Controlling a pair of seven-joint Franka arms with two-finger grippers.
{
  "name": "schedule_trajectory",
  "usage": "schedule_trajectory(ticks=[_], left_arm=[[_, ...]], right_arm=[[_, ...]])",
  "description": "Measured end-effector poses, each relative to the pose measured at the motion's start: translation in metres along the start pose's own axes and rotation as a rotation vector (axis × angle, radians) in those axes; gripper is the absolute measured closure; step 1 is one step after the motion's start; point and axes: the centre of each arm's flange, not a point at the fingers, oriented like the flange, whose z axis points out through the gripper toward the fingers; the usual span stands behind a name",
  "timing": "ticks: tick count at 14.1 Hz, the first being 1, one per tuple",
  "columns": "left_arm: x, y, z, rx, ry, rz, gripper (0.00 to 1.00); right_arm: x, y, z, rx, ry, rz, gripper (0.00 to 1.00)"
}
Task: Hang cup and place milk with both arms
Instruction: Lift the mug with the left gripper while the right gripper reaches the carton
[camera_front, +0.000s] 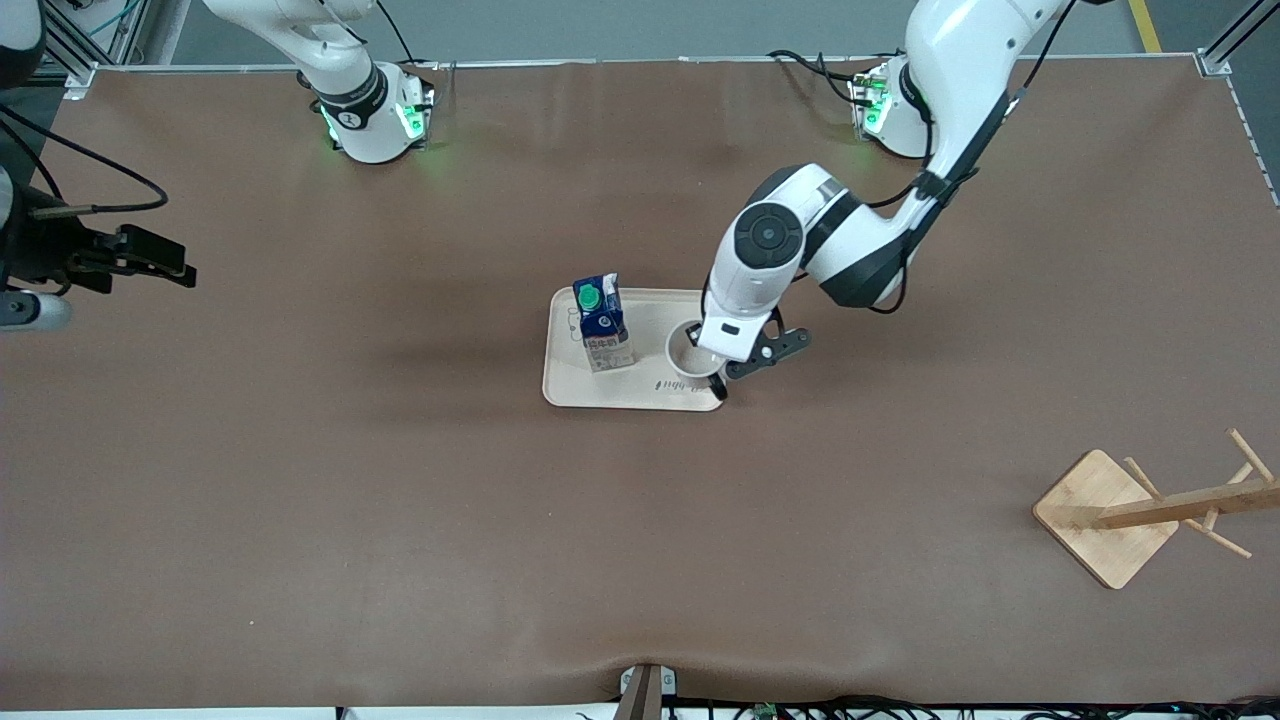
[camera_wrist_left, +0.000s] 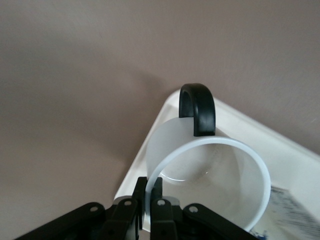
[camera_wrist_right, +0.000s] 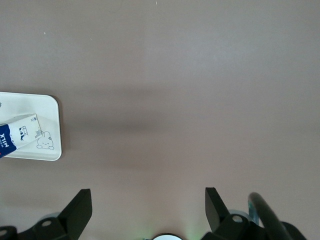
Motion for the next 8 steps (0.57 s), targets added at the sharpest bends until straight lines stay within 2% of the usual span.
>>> schedule_trajectory(ticks=[4, 8], left_arm=[[0.018, -0.02, -0.066, 0.04, 0.049, 0.019, 0.93], [0.07, -0.064, -0.124, 0.094, 0.054, 0.123, 0.93]], right_arm=[[0.036, -0.021, 0.063, 0.008, -0.108, -0.04, 0.0], [0.039, -0.082, 0.084, 0.041, -0.149, -0.133, 0.0]])
